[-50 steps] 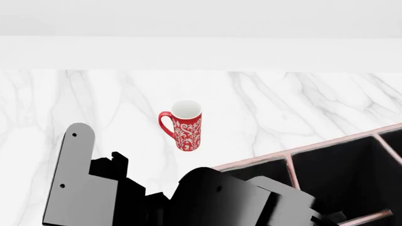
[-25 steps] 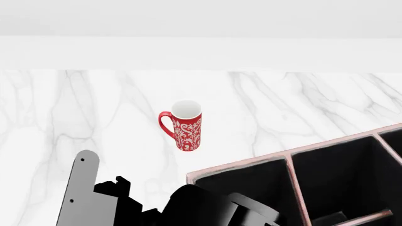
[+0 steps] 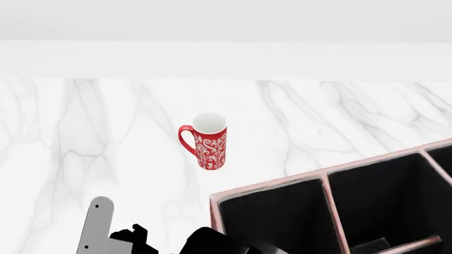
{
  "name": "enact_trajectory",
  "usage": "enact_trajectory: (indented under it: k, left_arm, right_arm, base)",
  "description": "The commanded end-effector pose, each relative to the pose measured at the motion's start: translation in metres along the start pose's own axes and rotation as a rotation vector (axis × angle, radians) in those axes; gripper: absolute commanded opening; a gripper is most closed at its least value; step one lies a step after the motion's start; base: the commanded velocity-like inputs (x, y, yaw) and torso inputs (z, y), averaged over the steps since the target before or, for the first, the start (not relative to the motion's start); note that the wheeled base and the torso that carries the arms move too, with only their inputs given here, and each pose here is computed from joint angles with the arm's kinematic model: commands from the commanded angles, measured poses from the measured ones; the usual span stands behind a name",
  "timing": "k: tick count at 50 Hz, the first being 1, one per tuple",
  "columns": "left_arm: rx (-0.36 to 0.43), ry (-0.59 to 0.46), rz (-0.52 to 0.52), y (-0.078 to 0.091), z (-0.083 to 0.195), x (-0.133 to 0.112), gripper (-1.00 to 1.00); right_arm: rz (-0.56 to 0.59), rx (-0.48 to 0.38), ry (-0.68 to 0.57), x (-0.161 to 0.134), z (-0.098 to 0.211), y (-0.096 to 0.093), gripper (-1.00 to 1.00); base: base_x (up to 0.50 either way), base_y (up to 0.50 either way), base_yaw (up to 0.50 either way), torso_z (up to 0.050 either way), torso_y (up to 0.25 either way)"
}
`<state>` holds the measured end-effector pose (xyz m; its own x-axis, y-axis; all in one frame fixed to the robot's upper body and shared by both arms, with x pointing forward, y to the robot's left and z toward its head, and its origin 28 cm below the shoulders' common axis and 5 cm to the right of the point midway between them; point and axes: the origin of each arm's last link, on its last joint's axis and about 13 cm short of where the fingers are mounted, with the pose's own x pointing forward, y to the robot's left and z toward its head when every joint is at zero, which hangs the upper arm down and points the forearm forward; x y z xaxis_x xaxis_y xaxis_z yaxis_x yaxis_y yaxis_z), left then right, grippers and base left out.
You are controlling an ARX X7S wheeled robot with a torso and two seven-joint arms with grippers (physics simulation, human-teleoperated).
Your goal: Pick up the book and place it in the right compartment of the caddy.
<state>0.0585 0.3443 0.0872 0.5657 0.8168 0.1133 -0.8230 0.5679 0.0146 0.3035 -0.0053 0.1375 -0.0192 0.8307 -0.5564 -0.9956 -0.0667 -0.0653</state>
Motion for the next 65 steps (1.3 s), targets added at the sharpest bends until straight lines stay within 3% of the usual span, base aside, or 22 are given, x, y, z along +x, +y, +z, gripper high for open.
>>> enact_trajectory:
  k: [1, 30, 31, 49, 53, 65]
  left_arm:
    - [0.004, 0.001, -0.003, -0.001, 0.0, 0.0, 1.0]
    - [0.009, -0.003, -0.005, 0.0, 0.002, -0.001, 1.0]
    - [0.008, -0.003, -0.006, -0.001, 0.002, -0.001, 1.0]
    - [0.008, -0.001, -0.012, -0.001, 0.002, -0.001, 1.0]
    - [0.007, -0.002, -0.011, -0.001, 0.002, -0.001, 1.0]
    - [0.008, 0.004, -0.013, -0.002, 0.0, -0.001, 1.0]
  right_arm:
    - [0.026, 0.027, 0.02, 0.013, -0.016, 0.0, 1.0]
    - [0.041, 0.055, 0.041, 0.025, -0.036, 0.001, 1.0]
    - [0.04, 0.055, 0.042, 0.025, -0.036, 0.001, -1.0]
    - [0.007, 0.048, 0.015, 0.024, -0.033, 0.0, -1.0]
    - [-0.077, 0.061, -0.049, 0.019, -0.02, -0.003, -1.0]
    - [-0.127, 0.037, -0.097, -0.004, 0.008, -0.001, -1.0]
  base:
    - [0.0, 0.0, 0.0, 0.0, 0.0]
    - [0.0, 0.0, 0.0, 0.0, 0.0]
    - [0.0, 0.0, 0.0, 0.0, 0.0]
    - [0.0, 0.0, 0.0, 0.0, 0.0]
    - [0.0, 0.0, 0.0, 0.0, 0.0]
    - [0.0, 0.0, 0.0, 0.0, 0.0]
